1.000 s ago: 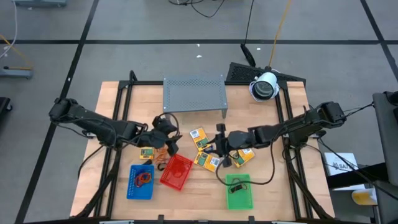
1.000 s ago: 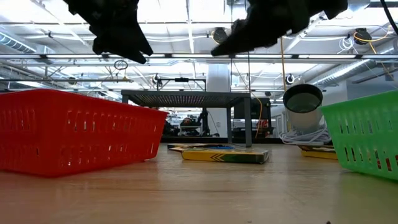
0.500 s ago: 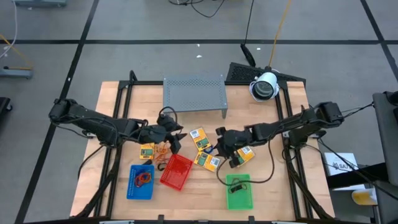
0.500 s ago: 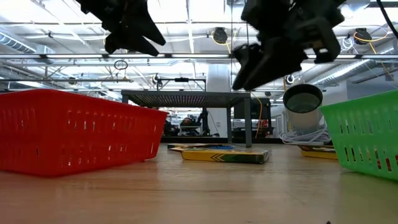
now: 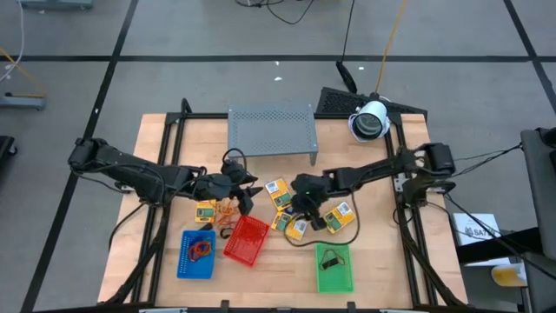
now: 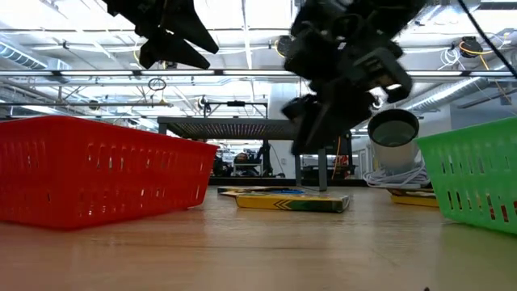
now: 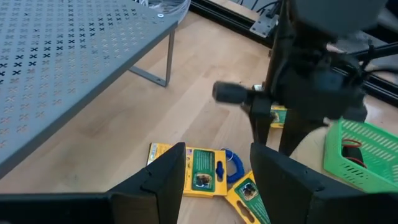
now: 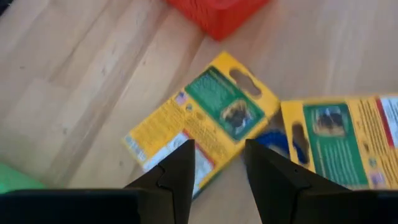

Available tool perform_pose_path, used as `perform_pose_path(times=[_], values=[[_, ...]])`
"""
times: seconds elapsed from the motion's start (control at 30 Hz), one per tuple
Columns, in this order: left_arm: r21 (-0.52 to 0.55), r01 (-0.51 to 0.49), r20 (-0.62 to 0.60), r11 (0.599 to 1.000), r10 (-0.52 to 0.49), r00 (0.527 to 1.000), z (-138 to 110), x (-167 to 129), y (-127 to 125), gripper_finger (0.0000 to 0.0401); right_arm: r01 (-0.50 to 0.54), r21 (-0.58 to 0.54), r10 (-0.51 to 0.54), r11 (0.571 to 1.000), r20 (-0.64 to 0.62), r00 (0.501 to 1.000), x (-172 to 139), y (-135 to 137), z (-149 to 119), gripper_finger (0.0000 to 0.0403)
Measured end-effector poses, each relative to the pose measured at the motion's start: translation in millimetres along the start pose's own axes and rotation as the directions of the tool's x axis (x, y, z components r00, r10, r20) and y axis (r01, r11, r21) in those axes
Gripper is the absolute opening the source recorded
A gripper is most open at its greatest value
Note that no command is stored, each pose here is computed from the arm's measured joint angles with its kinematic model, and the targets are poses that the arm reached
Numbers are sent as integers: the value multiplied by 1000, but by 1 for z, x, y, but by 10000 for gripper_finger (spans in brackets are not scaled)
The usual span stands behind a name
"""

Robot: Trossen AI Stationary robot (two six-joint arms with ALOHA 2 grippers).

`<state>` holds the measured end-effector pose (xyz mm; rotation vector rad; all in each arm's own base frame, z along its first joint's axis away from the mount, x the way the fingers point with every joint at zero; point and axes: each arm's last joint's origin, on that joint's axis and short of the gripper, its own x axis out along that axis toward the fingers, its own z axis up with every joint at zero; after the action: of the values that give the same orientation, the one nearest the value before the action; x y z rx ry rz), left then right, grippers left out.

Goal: Pick & Place Office Desk Supplies
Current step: Put the blue spring keychain into the blue basket

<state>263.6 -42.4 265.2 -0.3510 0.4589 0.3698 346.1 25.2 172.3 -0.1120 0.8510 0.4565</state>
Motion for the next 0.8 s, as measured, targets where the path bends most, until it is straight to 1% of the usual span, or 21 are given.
perform_pose_path(times=[0.2, 0.33, 0.43, 0.57, 0.8], values=[[-5, -1, -4, 1000, 1, 1000, 0, 0, 0, 189, -55, -58, 45, 997, -167, 985, 21, -10, 12, 132], [0, -4, -9, 1000, 4, 1000, -1, 0, 0, 189, -92, -106, 65, 990, -231, 971, 25, -13, 14, 132], [12, -4, -9, 1000, 4, 1000, -1, 0, 0, 189, -94, -134, 60, 986, -236, 970, 25, -14, 15, 132], [20, -4, -9, 1000, 4, 1000, -1, 0, 0, 189, -71, -126, 36, 989, -259, 965, 23, -18, 12, 132], [20, -3, -8, 1000, 4, 1000, -1, 0, 0, 189, 6, -53, -21, 999, -285, 958, 18, -31, 7, 132]])
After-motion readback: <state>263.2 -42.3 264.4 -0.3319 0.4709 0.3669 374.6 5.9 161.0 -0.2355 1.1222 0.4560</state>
